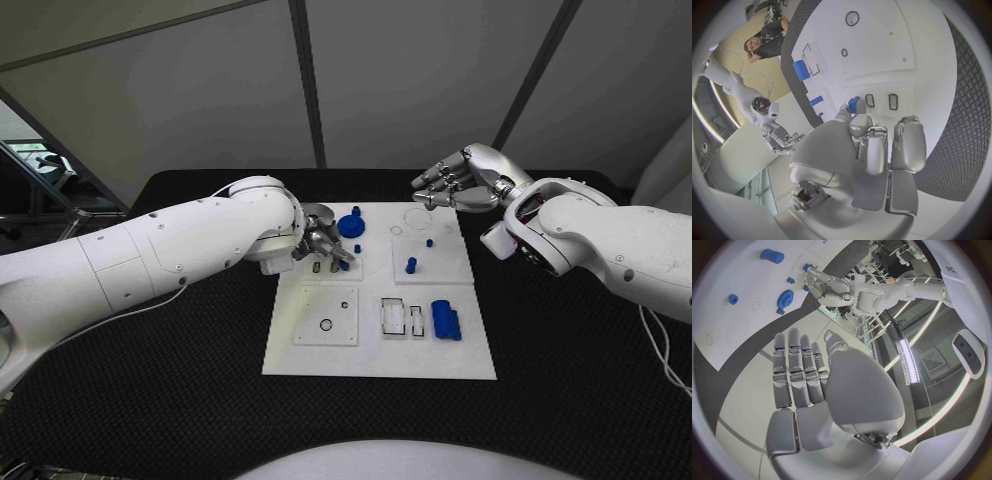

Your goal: Assemble the parts on the task board

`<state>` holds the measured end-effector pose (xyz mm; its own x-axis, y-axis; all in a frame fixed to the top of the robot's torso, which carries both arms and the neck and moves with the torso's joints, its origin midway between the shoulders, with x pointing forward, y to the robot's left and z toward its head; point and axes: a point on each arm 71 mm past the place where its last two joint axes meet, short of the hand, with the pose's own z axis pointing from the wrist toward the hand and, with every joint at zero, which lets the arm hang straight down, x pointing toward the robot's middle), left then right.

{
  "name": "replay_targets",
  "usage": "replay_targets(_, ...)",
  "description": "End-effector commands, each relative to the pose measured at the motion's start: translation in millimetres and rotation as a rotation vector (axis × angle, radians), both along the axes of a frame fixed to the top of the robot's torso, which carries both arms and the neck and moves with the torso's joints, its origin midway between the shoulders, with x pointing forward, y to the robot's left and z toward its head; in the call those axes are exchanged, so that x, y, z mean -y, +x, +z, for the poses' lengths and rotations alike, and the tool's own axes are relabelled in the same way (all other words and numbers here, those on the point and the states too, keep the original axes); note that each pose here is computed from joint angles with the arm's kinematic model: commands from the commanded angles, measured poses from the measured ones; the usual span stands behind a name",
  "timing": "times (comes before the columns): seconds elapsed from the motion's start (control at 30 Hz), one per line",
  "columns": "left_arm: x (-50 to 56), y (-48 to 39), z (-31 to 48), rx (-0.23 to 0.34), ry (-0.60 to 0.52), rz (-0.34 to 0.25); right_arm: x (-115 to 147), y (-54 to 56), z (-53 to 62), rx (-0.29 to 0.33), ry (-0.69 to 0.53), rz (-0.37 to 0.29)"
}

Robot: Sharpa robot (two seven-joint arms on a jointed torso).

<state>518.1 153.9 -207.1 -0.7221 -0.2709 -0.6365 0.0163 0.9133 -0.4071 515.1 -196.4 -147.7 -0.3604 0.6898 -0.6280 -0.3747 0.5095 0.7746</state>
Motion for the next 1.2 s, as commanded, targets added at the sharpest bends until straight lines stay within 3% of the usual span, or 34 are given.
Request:
replay_targets(0.03,1.1,-3.3,-3.7,-0.065,-0.053,0.014,-0.4,0.7,0.8,0.002,-0.006,0.001)
replay_targets(0.23,-2.2,-5.2,-3.4,-0.094,-0.104,0.042,1.5,2.3,0.2,0.004,-0.014,-0.013)
replay_targets(0.67,-16.8,-8.6,2.0,-0.069,-0.190,0.133,5.1,4.7,-0.7,0.003,-0.020,-0.028)
replay_targets(0.77,-19.9,-9.1,4.2,-0.037,-0.195,0.145,5.2,4.8,-0.9,0.002,-0.021,-0.028)
replay_targets(0.97,-25.7,-11.4,9.4,0.082,-0.150,0.133,5.4,5.0,-1.0,0.001,-0.022,-0.030)
replay_targets(1.2,-28.7,-18.0,7.6,0.157,-0.137,0.167,4.7,4.5,-0.8,0.006,-0.029,-0.029)
